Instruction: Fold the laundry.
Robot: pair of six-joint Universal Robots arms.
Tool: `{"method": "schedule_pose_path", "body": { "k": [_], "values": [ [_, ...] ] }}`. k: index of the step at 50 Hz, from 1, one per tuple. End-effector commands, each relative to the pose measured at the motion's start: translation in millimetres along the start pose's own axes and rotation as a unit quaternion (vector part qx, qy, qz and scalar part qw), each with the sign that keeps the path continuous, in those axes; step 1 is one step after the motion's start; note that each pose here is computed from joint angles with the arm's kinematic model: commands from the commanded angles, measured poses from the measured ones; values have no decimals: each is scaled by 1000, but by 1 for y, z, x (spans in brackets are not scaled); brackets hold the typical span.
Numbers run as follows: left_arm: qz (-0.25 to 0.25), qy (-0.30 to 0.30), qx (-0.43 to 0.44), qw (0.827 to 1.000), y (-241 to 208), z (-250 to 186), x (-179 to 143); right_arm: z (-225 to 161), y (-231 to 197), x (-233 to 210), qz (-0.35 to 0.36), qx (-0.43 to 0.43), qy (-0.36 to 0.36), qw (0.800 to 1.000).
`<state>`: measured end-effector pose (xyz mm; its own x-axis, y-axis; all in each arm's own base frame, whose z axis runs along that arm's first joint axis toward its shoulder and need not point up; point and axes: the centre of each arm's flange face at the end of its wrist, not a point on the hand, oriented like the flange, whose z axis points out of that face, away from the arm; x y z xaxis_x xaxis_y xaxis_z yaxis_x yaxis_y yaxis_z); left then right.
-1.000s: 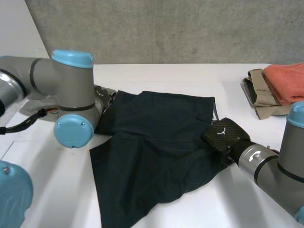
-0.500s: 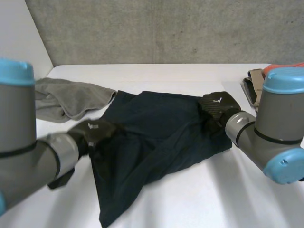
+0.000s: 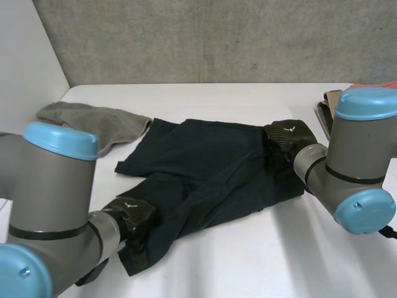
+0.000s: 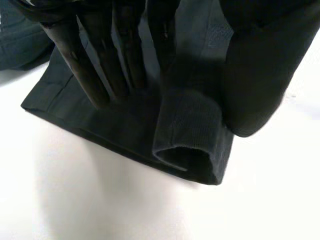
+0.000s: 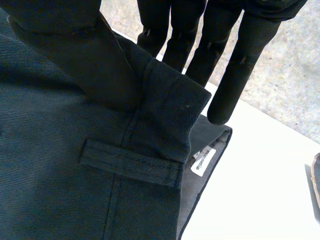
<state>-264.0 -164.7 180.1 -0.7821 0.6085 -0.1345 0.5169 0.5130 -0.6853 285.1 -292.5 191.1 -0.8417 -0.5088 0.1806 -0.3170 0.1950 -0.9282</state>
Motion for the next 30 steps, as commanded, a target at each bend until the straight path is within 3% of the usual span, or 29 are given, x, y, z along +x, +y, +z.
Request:
{"method": "schedule_pose_path", "body": {
  "k": [1,6,10,14,15,19,25,30],
  "values": [
    [12,-44,37,998,-7,14,-1,-9,0,5,1,-7,3,1000],
    [33,-58,63,996,-13,14,-4,-22,2,15,-17,-20,2,1000],
    [74,-33,74,994,-17,2,2,-51,15,8,-115,-73,-59,989],
    [137,8,50,989,-10,-17,10,-101,39,2,-245,-153,-139,947],
    [163,28,28,986,-3,-23,14,-119,50,2,-293,-182,-166,924],
    [202,85,-24,975,15,-36,23,-142,59,9,-389,-186,-190,882],
    [211,101,-21,972,11,-38,26,-130,54,11,-362,-154,-158,906],
    [204,30,56,977,-22,-16,15,-102,44,18,-324,-123,-118,930]
  ]
}}
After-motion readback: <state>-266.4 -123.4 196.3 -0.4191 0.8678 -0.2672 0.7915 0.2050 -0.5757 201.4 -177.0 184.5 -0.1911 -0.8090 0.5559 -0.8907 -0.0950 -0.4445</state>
